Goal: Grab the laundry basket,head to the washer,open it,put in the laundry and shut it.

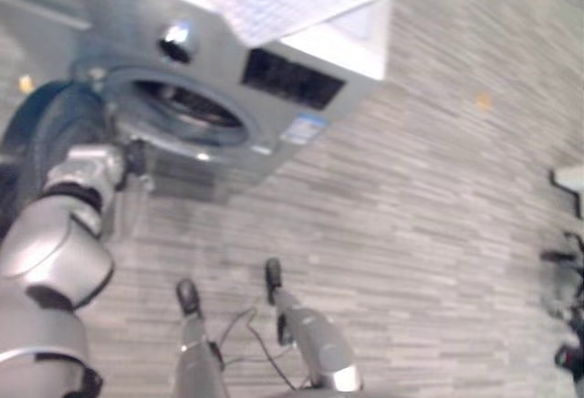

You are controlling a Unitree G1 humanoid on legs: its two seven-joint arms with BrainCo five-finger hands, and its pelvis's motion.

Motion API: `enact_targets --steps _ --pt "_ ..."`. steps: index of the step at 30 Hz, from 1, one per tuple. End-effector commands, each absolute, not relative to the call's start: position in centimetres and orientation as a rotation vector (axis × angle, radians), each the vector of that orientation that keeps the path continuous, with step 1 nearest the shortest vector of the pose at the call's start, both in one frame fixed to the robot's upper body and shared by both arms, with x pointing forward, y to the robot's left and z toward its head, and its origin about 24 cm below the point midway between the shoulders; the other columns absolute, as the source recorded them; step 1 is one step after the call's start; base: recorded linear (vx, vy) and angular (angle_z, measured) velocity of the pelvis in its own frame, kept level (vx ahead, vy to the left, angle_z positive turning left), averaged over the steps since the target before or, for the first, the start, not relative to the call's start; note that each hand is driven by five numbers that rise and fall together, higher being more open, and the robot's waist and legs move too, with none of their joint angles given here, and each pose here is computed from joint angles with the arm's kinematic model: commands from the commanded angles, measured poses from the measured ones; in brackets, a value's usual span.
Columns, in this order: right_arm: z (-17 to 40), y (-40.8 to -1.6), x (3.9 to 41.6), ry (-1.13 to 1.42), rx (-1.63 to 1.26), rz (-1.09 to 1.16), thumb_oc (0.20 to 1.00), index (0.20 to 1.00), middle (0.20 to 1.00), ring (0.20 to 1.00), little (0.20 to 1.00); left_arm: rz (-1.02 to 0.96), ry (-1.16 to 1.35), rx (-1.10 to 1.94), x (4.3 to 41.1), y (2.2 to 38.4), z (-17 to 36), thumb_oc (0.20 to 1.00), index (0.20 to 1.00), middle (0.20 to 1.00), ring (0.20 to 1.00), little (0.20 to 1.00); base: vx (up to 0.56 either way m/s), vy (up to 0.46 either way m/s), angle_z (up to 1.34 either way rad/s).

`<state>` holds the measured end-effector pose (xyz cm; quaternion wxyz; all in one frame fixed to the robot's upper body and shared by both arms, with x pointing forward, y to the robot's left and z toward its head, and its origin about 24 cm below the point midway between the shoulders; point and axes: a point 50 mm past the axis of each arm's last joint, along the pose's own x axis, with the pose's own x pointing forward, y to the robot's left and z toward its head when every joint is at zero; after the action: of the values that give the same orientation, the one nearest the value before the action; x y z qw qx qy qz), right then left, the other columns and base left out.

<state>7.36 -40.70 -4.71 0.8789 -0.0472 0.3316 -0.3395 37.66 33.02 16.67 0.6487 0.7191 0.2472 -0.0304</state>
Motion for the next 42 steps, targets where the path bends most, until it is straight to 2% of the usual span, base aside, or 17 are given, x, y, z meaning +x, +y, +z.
enact_targets --steps 1,8,15,23,27,28,32,37,42 --pt "-7.1 -38.6 9.8 0.691 0.069 -0.732 1.000 1.000 1.000 1.000 1.000 0.098 0.700 1.604 34.9 38.1 17.9 1.000 1.000 1.000 1.000 1.000 0.06 -0.036 -0.65" --pt "-7.1 -38.2 11.2 0.705 0.062 -0.647 1.000 1.000 1.000 1.000 1.000 0.122 0.778 1.574 33.6 39.5 16.8 1.000 1.000 1.000 1.000 1.000 0.03 -0.037 -0.29" --pt "-7.7 -37.5 10.1 0.750 0.046 -0.599 1.000 1.000 1.000 1.000 1.000 0.087 0.841 1.589 32.8 39.9 14.7 1.000 1.000 1.000 1.000 1.000 0.04 -0.045 0.05" --pt "-7.9 -36.0 10.5 0.766 0.006 -0.478 1.000 1.000 1.000 1.000 1.000 0.035 0.908 1.553 31.2 40.4 11.7 1.000 1.000 1.000 1.000 1.000 0.04 -0.014 -0.01" --pt "-7.8 -35.8 10.2 0.771 -0.013 -0.442 1.000 1.000 1.000 1.000 1.000 0.021 1.039 1.562 28.4 42.4 9.8 1.000 1.000 1.000 1.000 1.000 0.06 0.001 -0.11" --pt "-7.9 -35.8 9.7 0.783 -0.019 -0.437 1.000 1.000 1.000 1.000 1.000 0.018 1.118 1.576 26.5 43.8 9.2 1.000 1.000 1.000 1.000 1.000 0.05 0.011 -0.33" --pt "-8.6 -35.3 8.7 0.822 -0.010 -0.432 1.000 1.000 1.000 1.000 1.000 0.145 1.151 1.503 23.7 46.5 10.2 1.000 1.000 1.000 1.000 1.000 0.04 0.010 -0.28" --pt "-9.4 -34.7 7.9 0.865 -0.002 -0.422 1.000 1.000 1.000 1.000 1.000 0.208 1.160 1.527 22.4 47.7 11.0 1.000 1.000 1.000 1.000 1.000 0.01 0.002 -0.06" --pt "-9.7 -34.0 7.9 0.870 -0.010 -0.390 1.000 1.000 1.000 1.000 1.000 0.226 1.102 1.567 22.8 47.6 11.4 1.000 1.000 1.000 1.000 1.000 0.02 0.003 0.12"
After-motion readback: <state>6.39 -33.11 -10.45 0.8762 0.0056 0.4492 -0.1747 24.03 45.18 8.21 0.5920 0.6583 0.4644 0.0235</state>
